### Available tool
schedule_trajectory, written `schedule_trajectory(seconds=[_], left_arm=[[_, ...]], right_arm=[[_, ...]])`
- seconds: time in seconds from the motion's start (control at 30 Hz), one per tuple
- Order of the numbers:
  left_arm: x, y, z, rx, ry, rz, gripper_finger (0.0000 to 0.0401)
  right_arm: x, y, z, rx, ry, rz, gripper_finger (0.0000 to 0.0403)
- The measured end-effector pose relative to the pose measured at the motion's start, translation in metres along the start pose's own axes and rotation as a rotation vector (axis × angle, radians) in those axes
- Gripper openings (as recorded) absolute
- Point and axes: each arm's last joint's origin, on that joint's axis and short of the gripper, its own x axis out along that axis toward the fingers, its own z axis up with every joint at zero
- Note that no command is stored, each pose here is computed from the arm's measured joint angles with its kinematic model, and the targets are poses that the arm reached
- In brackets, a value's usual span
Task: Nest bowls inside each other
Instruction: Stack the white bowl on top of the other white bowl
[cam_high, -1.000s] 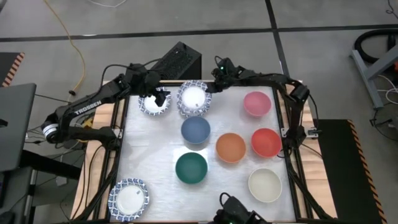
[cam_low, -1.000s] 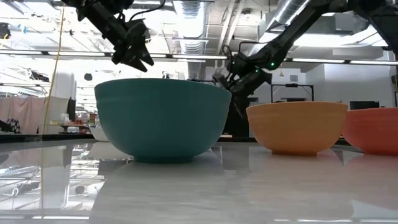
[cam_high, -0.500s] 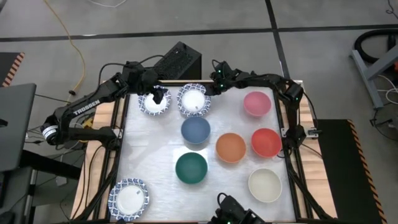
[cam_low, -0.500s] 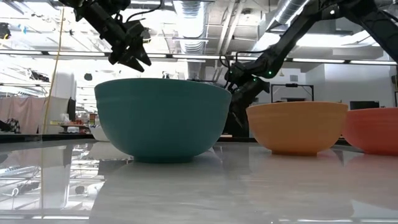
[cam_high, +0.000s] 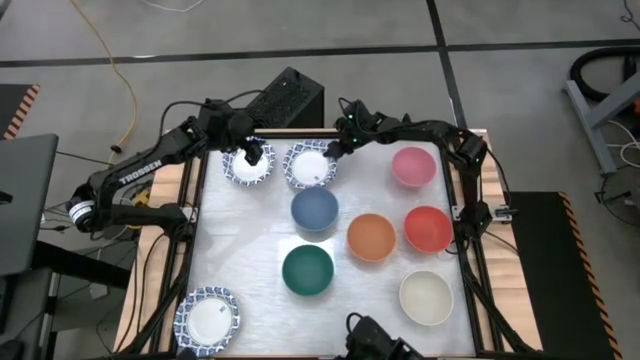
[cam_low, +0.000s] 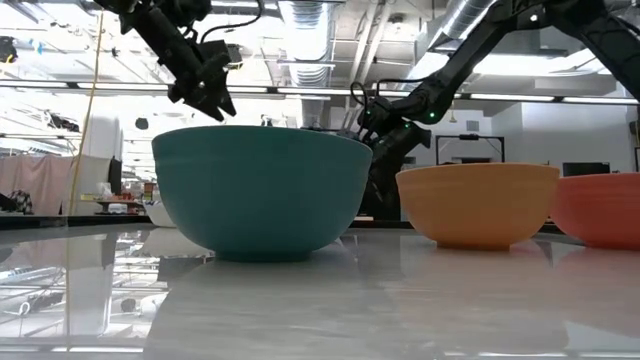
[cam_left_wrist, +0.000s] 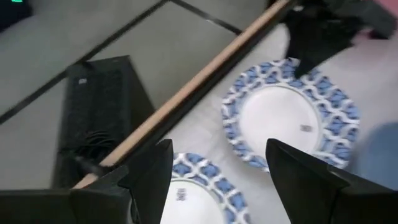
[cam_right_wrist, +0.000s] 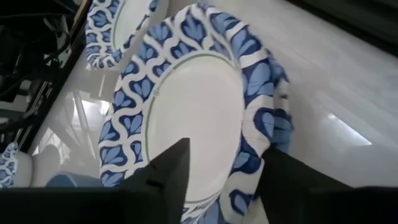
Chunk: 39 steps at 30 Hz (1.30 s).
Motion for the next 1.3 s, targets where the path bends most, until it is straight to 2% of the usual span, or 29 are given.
schedule_trajectory(seconds=[0.07,0.2,0.4,0.6,0.7,0.83,1.03,1.2,1.3], left_arm=[[0.003,0.002,-0.001,0.001,0.017,0.046,0.0248],[0.014,0.003,-0.007,0.002,0.081,0.062,0.0248],[0.031,0.011,-0.014,0.024,0.167,0.225,0.0248],[0.050,0.023,-0.025,0.000,0.259,0.252,0.0248],[0.060,0.031,-0.031,-0.044,0.304,0.273,0.0248],[0.074,0.042,-0.043,-0.069,0.383,0.293,0.0248],[0.093,0.056,-0.060,-0.056,0.497,0.246,0.0248],[0.099,0.065,-0.065,-0.063,0.514,0.221,0.0248],[0.099,0.073,-0.067,-0.070,0.522,0.242,0.0248]], right_arm=[[-0.001,0.002,0.003,0.008,0.010,-0.003,0.0213],[-0.004,0.006,0.008,-0.002,0.025,-0.011,0.0224],[-0.009,0.015,0.018,-0.030,0.041,-0.041,0.0223],[-0.010,0.020,0.017,-0.102,0.067,-0.189,0.0224],[-0.008,0.022,0.015,-0.140,0.076,-0.225,0.0224],[-0.007,0.024,0.014,-0.157,0.084,-0.225,0.0224],[-0.005,0.027,0.012,-0.182,0.095,-0.221,0.0224],[-0.004,0.028,0.012,-0.199,0.100,-0.218,0.0224],[-0.003,0.030,0.010,-0.210,0.106,-0.215,0.0224]])
